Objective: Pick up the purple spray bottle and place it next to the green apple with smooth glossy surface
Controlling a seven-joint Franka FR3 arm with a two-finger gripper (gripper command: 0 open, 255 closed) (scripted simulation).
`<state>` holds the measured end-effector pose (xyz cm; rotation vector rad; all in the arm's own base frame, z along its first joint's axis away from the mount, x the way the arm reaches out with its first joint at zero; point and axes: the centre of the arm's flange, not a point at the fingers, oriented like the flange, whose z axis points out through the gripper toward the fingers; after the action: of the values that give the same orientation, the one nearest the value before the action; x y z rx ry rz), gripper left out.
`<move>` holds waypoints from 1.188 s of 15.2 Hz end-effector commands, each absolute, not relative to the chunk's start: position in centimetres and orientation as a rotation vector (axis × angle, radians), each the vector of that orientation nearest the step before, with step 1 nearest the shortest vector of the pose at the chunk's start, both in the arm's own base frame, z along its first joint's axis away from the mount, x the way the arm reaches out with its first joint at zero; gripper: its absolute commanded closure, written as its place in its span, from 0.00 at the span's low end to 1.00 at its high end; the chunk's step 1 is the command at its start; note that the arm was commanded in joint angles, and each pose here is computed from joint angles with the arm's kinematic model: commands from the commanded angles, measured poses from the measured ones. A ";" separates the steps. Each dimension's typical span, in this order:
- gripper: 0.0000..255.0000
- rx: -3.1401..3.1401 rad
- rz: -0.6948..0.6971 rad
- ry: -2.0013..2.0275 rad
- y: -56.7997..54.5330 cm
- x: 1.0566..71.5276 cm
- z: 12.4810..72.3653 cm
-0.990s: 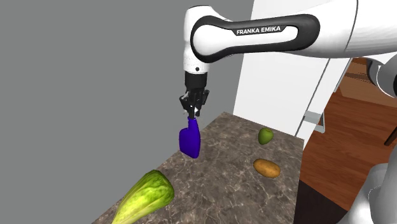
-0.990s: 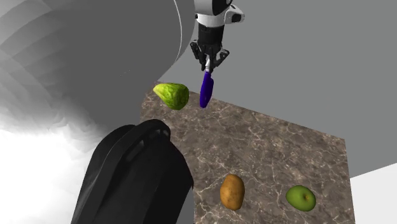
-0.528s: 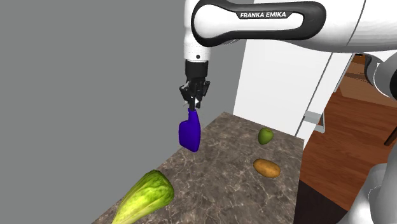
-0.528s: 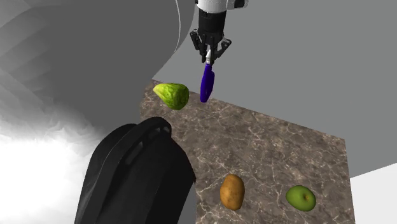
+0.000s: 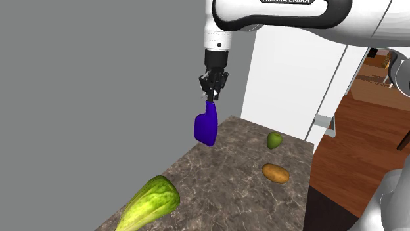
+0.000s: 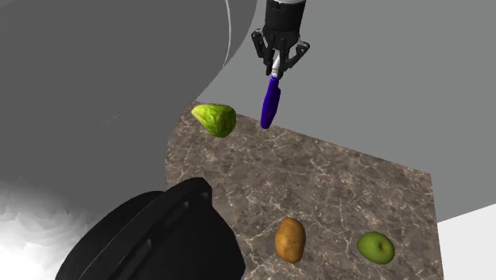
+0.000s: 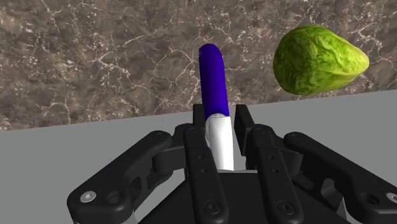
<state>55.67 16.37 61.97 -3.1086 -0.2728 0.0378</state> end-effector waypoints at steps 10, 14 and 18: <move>1.00 -3.108 0.039 -0.274 2.4 54.4 66.0; 1.00 -3.108 0.039 -0.274 -2.6 53.9 67.5; 1.00 -3.108 0.039 -0.274 -7.7 53.5 69.1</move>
<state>53.53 -6.30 68.45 -3.1082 -0.2714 0.0395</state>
